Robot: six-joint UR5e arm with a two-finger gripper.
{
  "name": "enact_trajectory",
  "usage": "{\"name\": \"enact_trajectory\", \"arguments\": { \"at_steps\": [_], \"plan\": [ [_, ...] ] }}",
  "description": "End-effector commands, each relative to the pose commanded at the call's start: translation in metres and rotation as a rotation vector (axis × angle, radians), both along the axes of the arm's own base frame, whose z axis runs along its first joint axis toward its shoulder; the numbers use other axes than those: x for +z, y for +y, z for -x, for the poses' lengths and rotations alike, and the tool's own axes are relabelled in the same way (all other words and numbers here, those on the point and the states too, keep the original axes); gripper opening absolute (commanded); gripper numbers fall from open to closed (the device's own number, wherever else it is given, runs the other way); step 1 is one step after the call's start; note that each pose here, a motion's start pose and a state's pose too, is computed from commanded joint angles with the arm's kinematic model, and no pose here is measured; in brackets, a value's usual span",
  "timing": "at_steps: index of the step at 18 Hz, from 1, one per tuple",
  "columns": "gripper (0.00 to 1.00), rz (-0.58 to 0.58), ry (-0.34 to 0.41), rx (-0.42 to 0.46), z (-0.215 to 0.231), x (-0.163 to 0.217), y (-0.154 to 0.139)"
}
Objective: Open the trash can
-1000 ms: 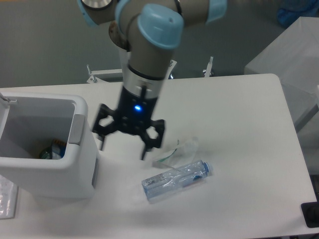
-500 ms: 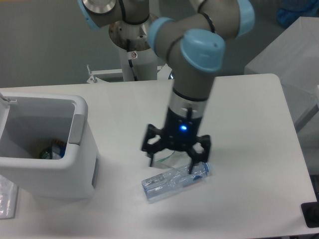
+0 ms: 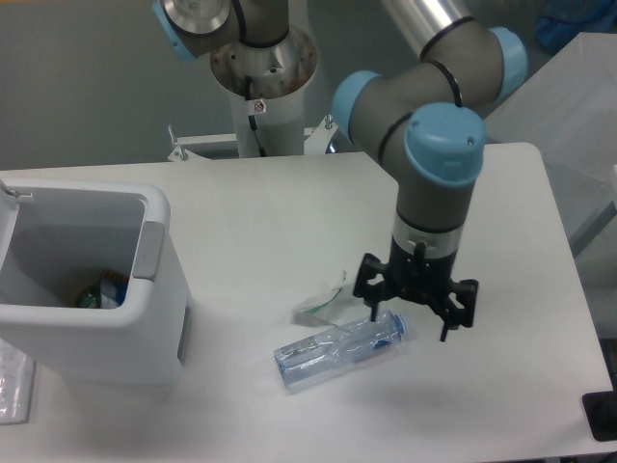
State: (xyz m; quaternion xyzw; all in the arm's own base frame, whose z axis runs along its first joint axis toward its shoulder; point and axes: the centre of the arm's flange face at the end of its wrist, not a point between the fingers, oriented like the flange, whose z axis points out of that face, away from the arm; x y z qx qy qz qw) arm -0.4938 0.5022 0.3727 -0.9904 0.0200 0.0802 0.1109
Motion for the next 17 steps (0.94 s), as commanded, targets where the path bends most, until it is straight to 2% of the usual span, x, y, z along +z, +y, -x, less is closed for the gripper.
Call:
{"name": "enact_trajectory", "arguments": {
  "at_steps": [4,8,17],
  "plan": [
    [1.00,0.017,-0.002,-0.044,-0.0006,-0.0106,-0.0006],
    [1.00,0.125,0.051,-0.174,0.0059,-0.0060,-0.0078],
    [1.00,0.142,0.045,-0.184,0.0050,-0.0070,-0.0084]
  ]
}}
